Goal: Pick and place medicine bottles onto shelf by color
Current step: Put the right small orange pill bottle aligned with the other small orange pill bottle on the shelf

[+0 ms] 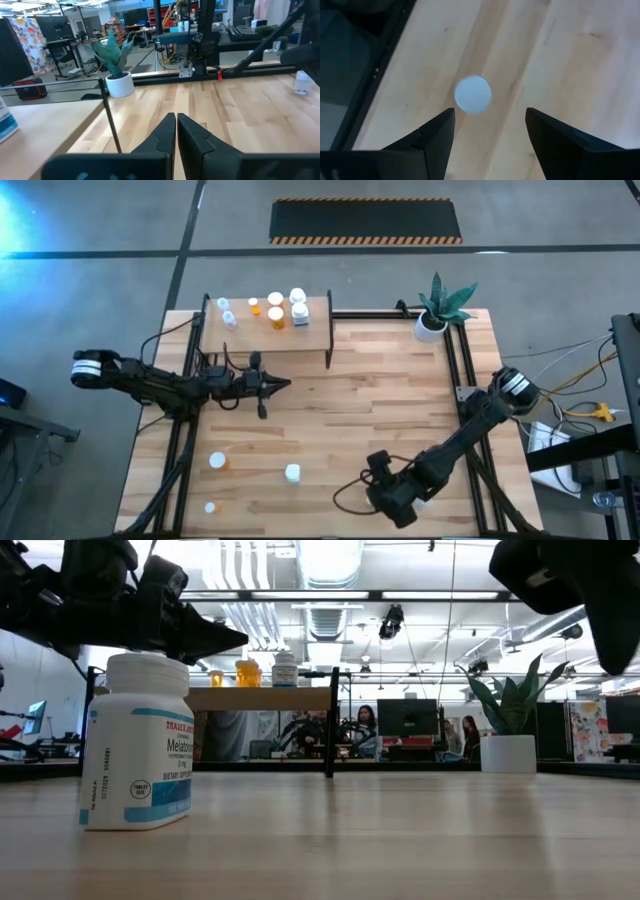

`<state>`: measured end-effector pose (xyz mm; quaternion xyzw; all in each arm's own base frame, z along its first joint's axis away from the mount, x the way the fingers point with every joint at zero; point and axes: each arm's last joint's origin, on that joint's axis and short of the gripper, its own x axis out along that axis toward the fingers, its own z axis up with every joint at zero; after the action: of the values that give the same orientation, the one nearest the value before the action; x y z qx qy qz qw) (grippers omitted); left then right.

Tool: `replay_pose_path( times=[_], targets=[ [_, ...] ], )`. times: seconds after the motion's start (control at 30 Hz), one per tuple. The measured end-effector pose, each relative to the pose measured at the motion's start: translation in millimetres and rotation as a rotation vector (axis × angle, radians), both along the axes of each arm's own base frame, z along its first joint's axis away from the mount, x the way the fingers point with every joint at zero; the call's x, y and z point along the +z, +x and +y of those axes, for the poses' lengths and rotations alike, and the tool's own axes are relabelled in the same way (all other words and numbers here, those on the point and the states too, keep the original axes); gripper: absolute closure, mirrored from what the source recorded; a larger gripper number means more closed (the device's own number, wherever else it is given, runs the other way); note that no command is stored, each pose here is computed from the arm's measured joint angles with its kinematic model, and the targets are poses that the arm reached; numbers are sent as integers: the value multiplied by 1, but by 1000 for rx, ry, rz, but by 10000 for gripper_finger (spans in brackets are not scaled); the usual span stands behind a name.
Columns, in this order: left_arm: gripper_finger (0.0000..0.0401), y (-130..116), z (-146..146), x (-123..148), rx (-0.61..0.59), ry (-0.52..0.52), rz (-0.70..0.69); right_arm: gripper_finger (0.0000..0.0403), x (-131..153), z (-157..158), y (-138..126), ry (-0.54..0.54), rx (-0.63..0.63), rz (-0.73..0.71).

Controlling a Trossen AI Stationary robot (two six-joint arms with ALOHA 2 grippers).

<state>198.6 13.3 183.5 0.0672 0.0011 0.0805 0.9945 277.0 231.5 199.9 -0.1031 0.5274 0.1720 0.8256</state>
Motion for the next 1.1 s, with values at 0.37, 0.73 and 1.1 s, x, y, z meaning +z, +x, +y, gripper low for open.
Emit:
replay_pose_path(
  times=[0.37,0.73,1.1],
  targets=[
    [401,-1,-6,-2,-8,1,8,177,-15,21,8,-26,8,-13],
    [401,-1,-6,-1,-2,35,2,239,-18,23,11,-4,-28,-28],
    [401,-2,-5,-2,0,20,-6,292,-17,20,11,5,-56,-22]
  ],
)
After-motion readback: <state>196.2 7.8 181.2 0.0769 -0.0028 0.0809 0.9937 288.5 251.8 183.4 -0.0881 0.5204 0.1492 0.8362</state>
